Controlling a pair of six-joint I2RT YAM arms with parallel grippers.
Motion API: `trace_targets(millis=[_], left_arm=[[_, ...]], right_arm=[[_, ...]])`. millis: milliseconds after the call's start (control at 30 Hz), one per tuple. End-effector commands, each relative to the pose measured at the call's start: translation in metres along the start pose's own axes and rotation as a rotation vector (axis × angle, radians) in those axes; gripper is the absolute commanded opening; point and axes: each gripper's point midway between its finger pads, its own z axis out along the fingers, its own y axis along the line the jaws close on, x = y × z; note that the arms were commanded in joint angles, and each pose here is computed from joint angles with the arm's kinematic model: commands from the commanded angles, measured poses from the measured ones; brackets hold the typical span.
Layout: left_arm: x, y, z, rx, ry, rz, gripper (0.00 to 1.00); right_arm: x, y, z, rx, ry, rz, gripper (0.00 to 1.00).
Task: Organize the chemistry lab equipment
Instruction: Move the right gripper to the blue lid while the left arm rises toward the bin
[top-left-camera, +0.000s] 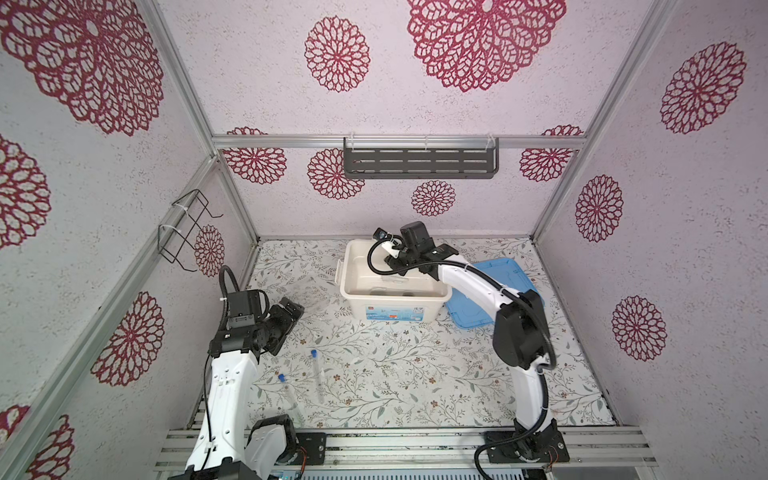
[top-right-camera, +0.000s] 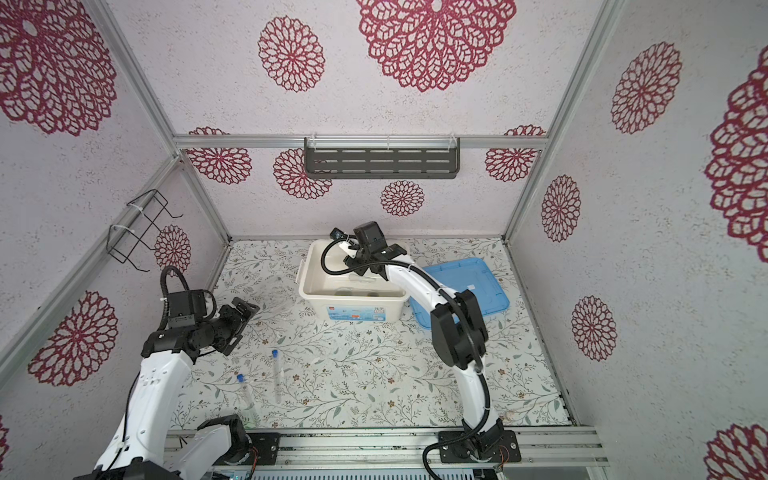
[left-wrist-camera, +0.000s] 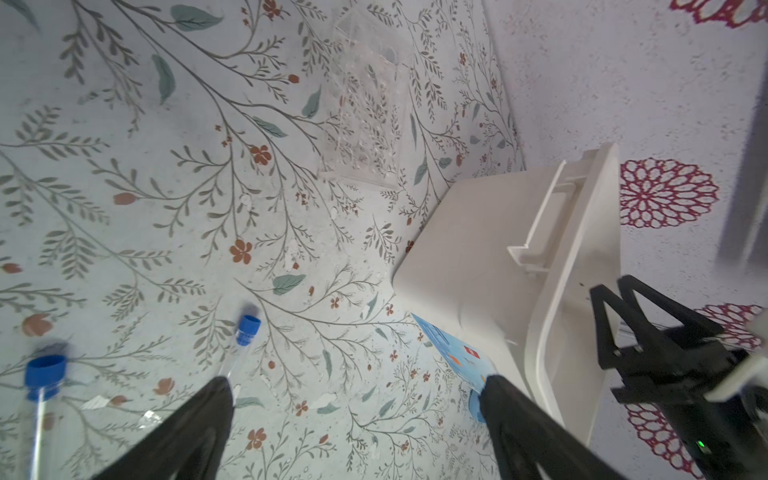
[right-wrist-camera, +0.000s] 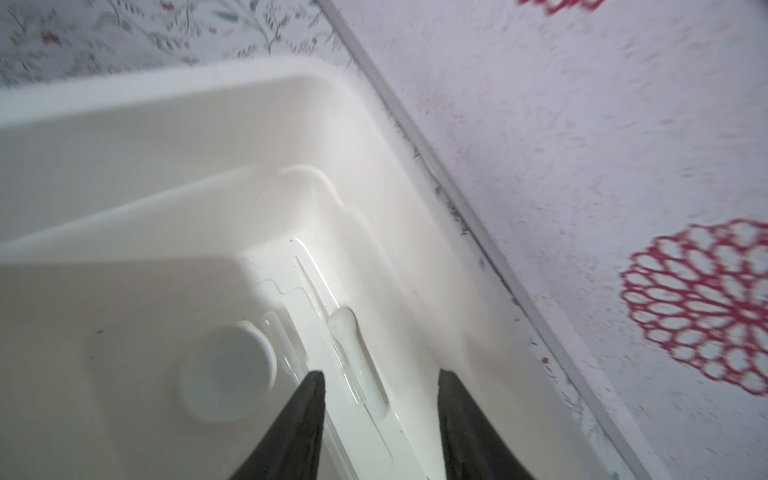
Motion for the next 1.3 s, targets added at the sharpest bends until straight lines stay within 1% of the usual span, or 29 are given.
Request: trace_targets(millis=[0,33,100,133,200,233,267,333,433,467,533,600,667,733,867,933,1000,1067,1133,1200,1267], left_arm=[[0.004,-0.017,0.001,0.063,0.062,-0.007,0.97],[0.004,-0.020,0.001,0.079,0.069,-0.002,0.97],[0.002,-0.027,0.003,0.103,0.075,0.012,0.97],[0.001,-0.028,0.003,0.104,0.076,0.017,0.97],[-0.001,-0.033,0.003,0.107,0.081,0.034,0.97],[-0.002,-0.036,0.003,0.114,0.080,0.046,0.97],[-0.004,-0.040,0.004,0.125,0.075,0.061,0.97],[-0.006,-0.051,0.007,0.155,0.077,0.096,0.97],[-0.001,-0.075,0.011,0.199,0.128,0.151,0.98],[0.001,-0.081,0.014,0.198,0.138,0.178,0.97],[0.003,-0.085,0.018,0.161,0.137,0.218,0.97],[-0.001,-0.078,0.021,0.093,0.125,0.224,0.97],[-0.005,-0.068,0.021,0.022,0.116,0.215,0.97],[-0.008,-0.061,0.021,-0.020,0.101,0.225,0.97],[-0.016,-0.059,0.026,-0.042,0.081,0.218,0.97],[-0.017,-0.061,0.028,-0.047,0.087,0.208,0.97],[-0.019,-0.063,0.033,-0.039,0.091,0.198,0.97],[-0.016,-0.068,0.039,-0.014,0.115,0.190,0.97],[-0.013,-0.076,0.041,0.013,0.142,0.195,0.97],[-0.008,-0.085,0.043,0.048,0.159,0.218,0.97],[-0.002,-0.095,0.049,0.089,0.175,0.248,0.97]], right_arm=[[-0.032,-0.042,-0.067,0.187,-0.098,0.160,0.58],[-0.025,-0.049,-0.076,0.232,-0.085,0.184,0.62],[-0.011,-0.064,-0.099,0.343,-0.066,0.267,0.74],[-0.004,-0.069,-0.107,0.374,-0.057,0.290,0.78],[0.005,-0.071,-0.122,0.396,-0.050,0.312,0.86],[0.010,-0.073,-0.129,0.411,-0.045,0.328,0.93],[0.016,-0.073,-0.135,0.418,-0.038,0.359,0.99],[0.028,-0.071,-0.144,0.416,-0.016,0.430,0.99],[0.051,-0.063,-0.157,0.400,0.046,0.531,0.99],[0.056,-0.058,-0.162,0.379,0.062,0.540,0.99],[0.056,-0.043,-0.173,0.300,0.060,0.510,0.99],[0.049,-0.024,-0.189,0.191,-0.007,0.512,0.99],[0.035,-0.004,-0.205,0.070,-0.127,0.524,0.99],[0.026,0.006,-0.215,0.005,-0.203,0.542,0.99],[0.023,0.020,-0.220,-0.073,-0.241,0.543,0.99],[0.023,0.028,-0.216,-0.106,-0.237,0.543,0.99],[0.030,0.034,-0.207,-0.103,-0.192,0.530,0.99],[0.047,0.035,-0.193,-0.059,-0.104,0.527,0.99],[0.058,0.027,-0.185,0.008,-0.053,0.566,0.99],[0.070,0.016,-0.179,0.092,-0.012,0.627,0.99],[0.087,0.008,-0.174,0.174,0.047,0.662,0.99]])
